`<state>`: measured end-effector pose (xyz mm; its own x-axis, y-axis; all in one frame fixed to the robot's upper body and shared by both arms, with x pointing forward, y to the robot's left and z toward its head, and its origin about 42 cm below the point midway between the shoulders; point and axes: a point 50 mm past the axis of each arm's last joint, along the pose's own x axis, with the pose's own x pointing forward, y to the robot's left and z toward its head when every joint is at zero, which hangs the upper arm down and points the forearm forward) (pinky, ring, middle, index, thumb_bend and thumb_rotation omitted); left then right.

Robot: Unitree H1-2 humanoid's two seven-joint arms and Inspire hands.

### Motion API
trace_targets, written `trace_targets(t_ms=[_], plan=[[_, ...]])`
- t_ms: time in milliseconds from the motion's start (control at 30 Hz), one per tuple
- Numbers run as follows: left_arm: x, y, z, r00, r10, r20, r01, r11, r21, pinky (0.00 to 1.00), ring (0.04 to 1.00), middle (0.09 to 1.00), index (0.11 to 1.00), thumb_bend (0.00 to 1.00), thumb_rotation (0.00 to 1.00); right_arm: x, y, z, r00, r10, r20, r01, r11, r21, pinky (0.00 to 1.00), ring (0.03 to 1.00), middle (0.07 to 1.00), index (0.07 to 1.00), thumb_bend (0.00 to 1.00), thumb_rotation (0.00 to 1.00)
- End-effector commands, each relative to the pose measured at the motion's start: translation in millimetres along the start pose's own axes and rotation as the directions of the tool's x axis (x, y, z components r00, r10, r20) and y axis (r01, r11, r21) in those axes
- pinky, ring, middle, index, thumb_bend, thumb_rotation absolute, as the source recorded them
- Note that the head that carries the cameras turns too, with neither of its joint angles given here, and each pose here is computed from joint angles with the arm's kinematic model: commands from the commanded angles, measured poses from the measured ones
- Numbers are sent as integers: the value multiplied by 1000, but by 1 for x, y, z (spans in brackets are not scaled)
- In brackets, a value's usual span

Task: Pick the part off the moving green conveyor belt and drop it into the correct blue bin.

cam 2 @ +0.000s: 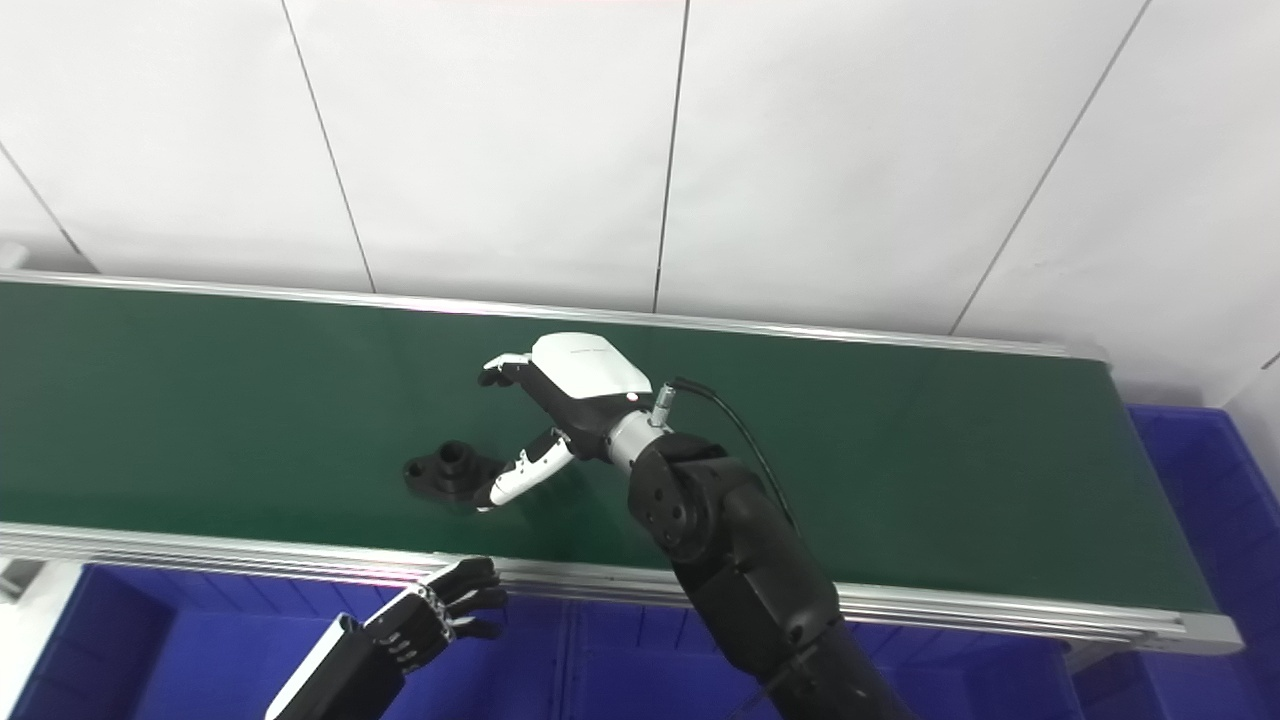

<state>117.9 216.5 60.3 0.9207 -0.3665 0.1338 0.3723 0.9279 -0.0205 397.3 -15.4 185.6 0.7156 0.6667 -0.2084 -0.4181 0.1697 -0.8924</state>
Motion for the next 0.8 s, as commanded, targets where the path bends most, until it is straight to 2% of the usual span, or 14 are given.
trace_targets(t_ms=[0,233,400,600,767], plan=[[1,-4,8,1000,-10,28,9,999,32,753,838,879,868,701,312,5,-10,11,997,-59,47,60,998,-14,728,803,829,827,942,393],[1,-10,10,1000,-6,27,5,999,36,744,835,876,864,713,323,2,9,1,998,-46,45,46,999,7,730,804,829,835,914,383],[1,-14,13,1000,-3,25,2,999,47,741,835,877,865,714,336,1,19,-6,998,-42,37,42,999,14,717,790,818,822,903,330],[1,-17,14,1000,8,25,-9,999,45,744,833,877,870,718,338,-3,29,-16,1000,8,21,-8,1000,-8,716,784,810,817,902,264],[2,-19,15,1000,6,29,-8,999,40,750,836,883,873,711,334,-9,39,-22,1000,21,23,-21,1000,-4,699,765,789,801,887,235]])
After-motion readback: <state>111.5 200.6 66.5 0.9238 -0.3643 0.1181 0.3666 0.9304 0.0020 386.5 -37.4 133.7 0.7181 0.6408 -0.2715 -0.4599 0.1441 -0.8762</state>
